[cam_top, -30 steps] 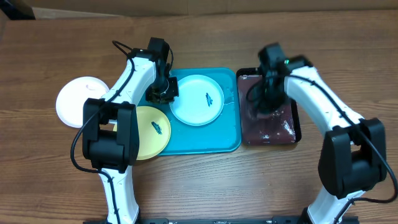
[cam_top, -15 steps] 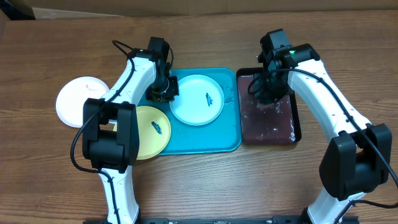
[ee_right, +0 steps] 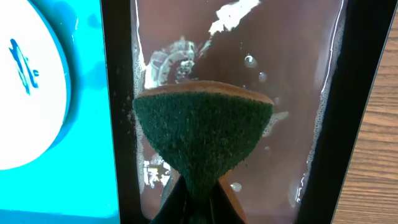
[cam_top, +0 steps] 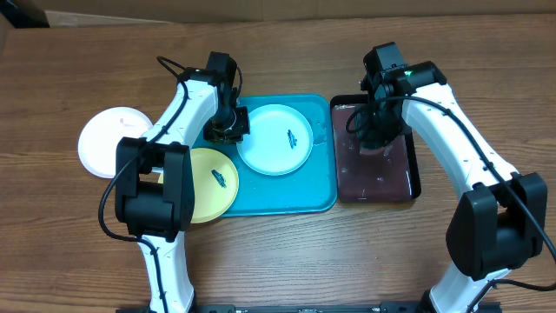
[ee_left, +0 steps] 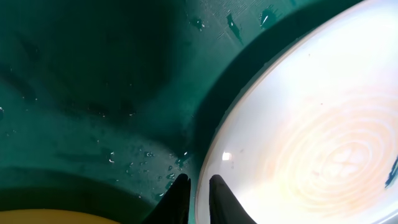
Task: Clean dirty plates on tray and stack at the side
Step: 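Press and rub the sponge on the dark tray again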
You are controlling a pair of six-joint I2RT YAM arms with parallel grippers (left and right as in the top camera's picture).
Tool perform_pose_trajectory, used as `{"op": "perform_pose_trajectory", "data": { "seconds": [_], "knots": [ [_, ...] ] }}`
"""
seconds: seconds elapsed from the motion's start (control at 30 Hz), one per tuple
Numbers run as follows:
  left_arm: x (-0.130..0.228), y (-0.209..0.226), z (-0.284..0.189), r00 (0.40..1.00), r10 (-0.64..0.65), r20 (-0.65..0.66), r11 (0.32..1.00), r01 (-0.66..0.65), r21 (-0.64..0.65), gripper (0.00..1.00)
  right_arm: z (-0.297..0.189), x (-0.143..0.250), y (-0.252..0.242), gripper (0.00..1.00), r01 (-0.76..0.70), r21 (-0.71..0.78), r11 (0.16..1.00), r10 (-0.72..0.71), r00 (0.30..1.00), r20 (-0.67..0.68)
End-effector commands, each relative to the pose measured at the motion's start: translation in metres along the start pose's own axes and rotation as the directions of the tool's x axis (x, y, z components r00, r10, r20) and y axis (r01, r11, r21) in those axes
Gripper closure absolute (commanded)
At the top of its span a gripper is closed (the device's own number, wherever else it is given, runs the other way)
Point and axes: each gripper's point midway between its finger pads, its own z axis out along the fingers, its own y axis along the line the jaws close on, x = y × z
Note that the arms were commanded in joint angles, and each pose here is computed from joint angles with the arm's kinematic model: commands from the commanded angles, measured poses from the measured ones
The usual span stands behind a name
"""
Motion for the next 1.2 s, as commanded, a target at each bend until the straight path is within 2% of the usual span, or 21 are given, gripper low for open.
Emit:
{"op": "perform_pose_trajectory", "data": {
  "seconds": [0.0, 0.3, 0.37, 0.47, 0.63, 0.93, 1.17],
  "knots": [
    [-0.003, -0.003, 0.001, 1.0, 0.002, 0.004, 1.0, -0.002, -0.005, 0.85, -0.008, 0.0, 0.0, 0.96, -0.001, -0.009, 1.0, 0.001, 1.0, 0.02],
    [-0.004, -0.003, 0.003, 1.0, 0.003, 0.005, 1.0, -0.003, -0.005, 0.86, -0.008, 0.0, 0.0, 0.96, -0.001, -0.01, 1.0, 0.001, 1.0, 0.02],
    [-0.004, -0.003, 0.004, 1.0, 0.003, 0.007, 1.0, -0.003, -0.004, 0.88, -0.008, 0.0, 0.0, 0.96, -0.001, -0.01, 1.0, 0.001, 1.0, 0.02],
    [-0.004, -0.003, 0.004, 1.0, 0.003, 0.007, 1.0, -0.003, -0.004, 0.96, -0.008, 0.0, 0.0, 0.96, -0.001, -0.01, 1.0, 0.001, 1.0, 0.02],
    [-0.004, -0.003, 0.004, 1.0, 0.003, 0.006, 1.0, -0.003, -0.004, 0.96, -0.006, 0.002, 0.0, 0.96, -0.001, -0.008, 1.0, 0.001, 1.0, 0.013],
    [-0.004, -0.005, 0.004, 1.0, 0.003, 0.004, 1.0, -0.003, 0.003, 0.96, 0.034, 0.012, -0.003, 0.96, -0.001, -0.008, 1.0, 0.001, 1.0, 0.016],
    [-0.005, -0.005, 0.004, 1.0, 0.003, 0.009, 1.0, -0.003, 0.004, 0.96, -0.006, -0.004, -0.008, 0.96, -0.076, -0.013, 0.997, 0.076, 0.996, 0.046]
  ]
}}
